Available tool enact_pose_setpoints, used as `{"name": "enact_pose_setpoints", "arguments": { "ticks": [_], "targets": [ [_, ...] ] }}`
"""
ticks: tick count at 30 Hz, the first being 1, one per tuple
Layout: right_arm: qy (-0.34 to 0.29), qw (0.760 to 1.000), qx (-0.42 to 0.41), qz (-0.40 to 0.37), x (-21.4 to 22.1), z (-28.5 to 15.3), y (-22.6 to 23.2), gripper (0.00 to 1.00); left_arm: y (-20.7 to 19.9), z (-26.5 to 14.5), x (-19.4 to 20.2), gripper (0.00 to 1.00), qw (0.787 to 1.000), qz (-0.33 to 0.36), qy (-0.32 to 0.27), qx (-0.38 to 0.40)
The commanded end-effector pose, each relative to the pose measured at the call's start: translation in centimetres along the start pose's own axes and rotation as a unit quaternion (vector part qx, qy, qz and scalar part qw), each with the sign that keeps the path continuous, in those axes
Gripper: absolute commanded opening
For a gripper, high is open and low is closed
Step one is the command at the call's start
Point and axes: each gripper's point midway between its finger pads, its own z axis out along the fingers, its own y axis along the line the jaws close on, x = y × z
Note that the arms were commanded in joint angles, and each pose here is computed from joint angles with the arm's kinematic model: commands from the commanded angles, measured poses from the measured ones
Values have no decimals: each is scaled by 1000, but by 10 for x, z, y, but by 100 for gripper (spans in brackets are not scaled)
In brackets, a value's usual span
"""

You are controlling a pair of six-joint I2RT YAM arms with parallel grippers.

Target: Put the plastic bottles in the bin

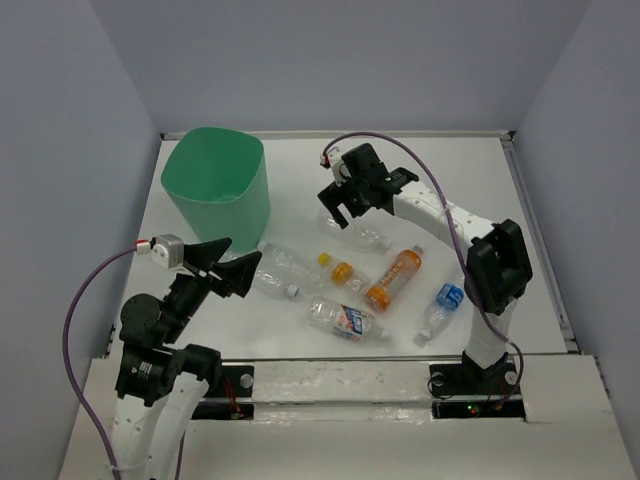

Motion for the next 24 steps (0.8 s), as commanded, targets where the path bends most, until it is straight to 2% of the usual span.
{"name": "enact_pose_setpoints", "arguments": {
  "ticks": [1,10,16,22,24],
  "targets": [
    [26,998,-33,-42,-4,21,9,97,-12,-2,-14,99,999,14,-23,25],
    [52,993,-72,-73,2,72,20,97,-9,-3,-17,99,999,11,-29,12],
    [46,992,-65,-101,-6,100,15,86,-7,-2,-18,99,1000,15,-26,5],
    [35,992,-25,-122,-18,109,-1,53,-3,-1,-23,99,999,16,-29,-13],
    [12,992,14,-122,-35,99,-15,49,-4,-1,-27,99,999,23,-33,-15]
  ]
}}
